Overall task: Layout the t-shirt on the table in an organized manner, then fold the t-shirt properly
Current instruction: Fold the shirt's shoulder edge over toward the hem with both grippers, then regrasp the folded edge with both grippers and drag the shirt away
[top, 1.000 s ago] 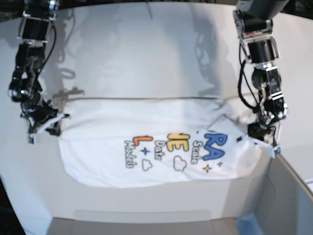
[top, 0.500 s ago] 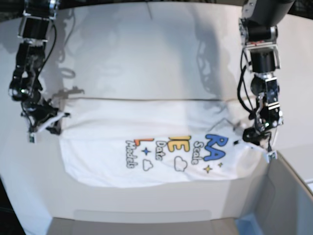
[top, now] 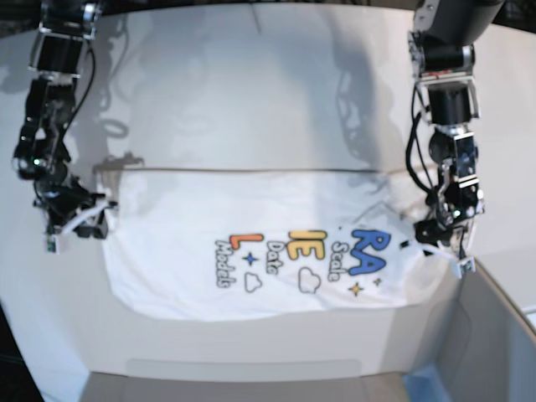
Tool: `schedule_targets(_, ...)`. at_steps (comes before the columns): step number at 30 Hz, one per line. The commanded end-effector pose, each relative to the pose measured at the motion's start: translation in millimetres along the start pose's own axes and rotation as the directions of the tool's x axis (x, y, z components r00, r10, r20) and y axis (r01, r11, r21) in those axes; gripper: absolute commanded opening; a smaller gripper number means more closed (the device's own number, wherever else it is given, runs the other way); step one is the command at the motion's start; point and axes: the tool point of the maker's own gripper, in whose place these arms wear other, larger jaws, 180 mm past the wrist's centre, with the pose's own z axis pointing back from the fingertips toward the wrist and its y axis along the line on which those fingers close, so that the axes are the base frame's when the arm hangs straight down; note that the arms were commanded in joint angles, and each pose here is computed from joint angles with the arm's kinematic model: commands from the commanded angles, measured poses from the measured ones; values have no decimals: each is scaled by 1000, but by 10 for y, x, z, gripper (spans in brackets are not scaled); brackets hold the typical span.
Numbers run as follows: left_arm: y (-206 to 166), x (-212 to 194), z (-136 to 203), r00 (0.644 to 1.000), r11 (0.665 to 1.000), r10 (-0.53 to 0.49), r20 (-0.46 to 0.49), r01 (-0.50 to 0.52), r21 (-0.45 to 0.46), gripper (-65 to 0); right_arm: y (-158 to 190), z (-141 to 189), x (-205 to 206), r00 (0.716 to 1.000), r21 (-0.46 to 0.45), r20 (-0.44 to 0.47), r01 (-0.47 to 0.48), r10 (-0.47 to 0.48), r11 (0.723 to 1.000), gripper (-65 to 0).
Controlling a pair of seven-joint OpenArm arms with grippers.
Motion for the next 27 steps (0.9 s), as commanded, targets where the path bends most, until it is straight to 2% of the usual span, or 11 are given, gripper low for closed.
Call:
schedule_targets(1, -3, 293, 52, 997, 1000, -1, 72, 1, -3, -432, -40, 41, 302, 997, -5, 82, -13, 13, 1000, -408)
schedule_targets(4, -18, 347, 80, 996, 1000, -1, 88, 2, -6, -432, -32, 40, 327, 996, -1, 90, -6, 6, 1000, -397)
schedule_targets(7, -77, 612, 286, 983, 1000, -6, 181, 11, -26, -432, -129, 117, 404, 993, -24, 121, 14, -11, 1000, -397)
schedule_targets(12, -198, 646, 750, 973, 995, -58, 223, 73, -61, -432, -363, 458, 329, 975, -25, 163, 158, -151, 987, -397)
schedule_targets(16, -195, 442, 907, 976, 992, -89, 201, 104, -66, -432, -348, 653, -44, 964, 26, 66, 257, -258, 966, -397)
schedule_targets(20, -158, 228, 909, 981, 992, -101, 167, 113, -63, -432, -279, 715, -367, 947, 60, -5, 321, -321, 945, -397)
schedule_targets(25, -102, 36, 892, 985, 991, -112, 129, 120, -55, -432, -191, 595, -693, 920, 80, -94, 388, -380, 918, -398)
schedule_targets(27, -79, -1, 890, 986, 991, -117, 121, 124, -51, -432, -136, 489, -676, 918, 99, -108, 392, -382, 915, -398)
